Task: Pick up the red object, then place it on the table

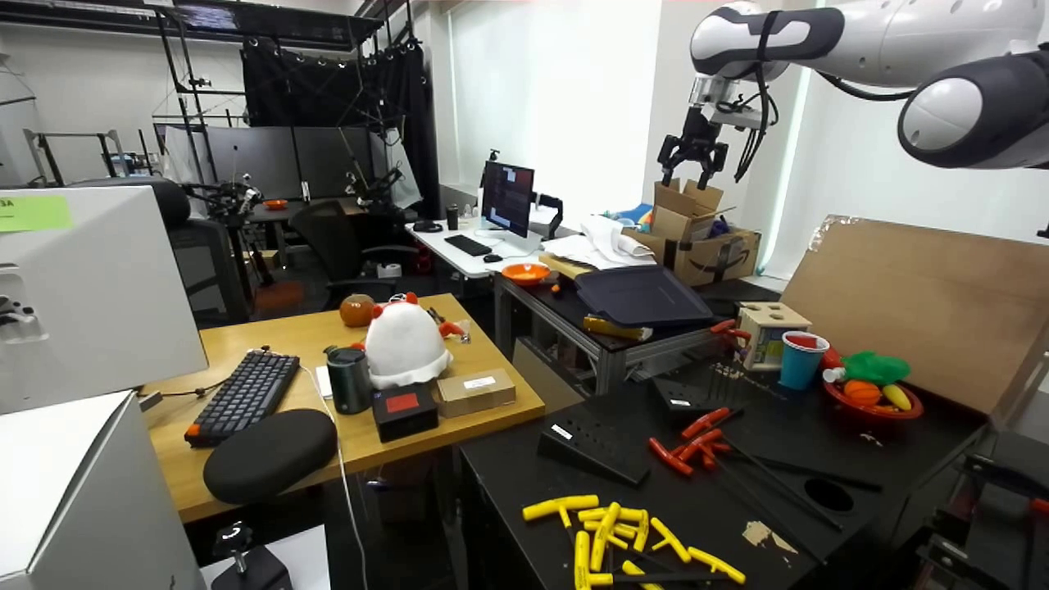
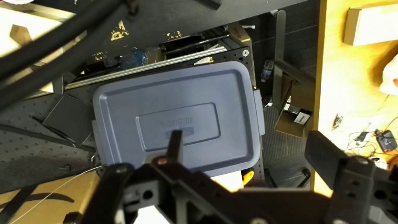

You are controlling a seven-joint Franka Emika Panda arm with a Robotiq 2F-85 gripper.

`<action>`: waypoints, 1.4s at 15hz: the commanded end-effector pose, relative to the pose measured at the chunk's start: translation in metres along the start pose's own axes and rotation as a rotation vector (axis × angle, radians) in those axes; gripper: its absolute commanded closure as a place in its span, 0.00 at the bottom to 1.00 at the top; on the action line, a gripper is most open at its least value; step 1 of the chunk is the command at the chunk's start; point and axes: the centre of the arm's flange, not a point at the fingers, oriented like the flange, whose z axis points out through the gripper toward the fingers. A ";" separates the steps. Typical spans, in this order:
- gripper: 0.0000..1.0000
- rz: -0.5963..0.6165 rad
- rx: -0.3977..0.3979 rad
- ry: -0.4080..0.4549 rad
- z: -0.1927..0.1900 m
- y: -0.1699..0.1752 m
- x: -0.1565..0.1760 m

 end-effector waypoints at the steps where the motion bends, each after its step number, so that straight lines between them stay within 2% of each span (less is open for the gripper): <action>1: 0.00 0.020 0.010 0.003 0.017 0.012 -0.073; 8: 0.00 0.037 -0.003 -0.194 0.018 0.021 -0.087; 13: 0.00 0.037 0.014 -0.254 0.015 0.027 -0.098; 21: 0.00 0.008 0.008 -0.440 -0.007 0.039 -0.121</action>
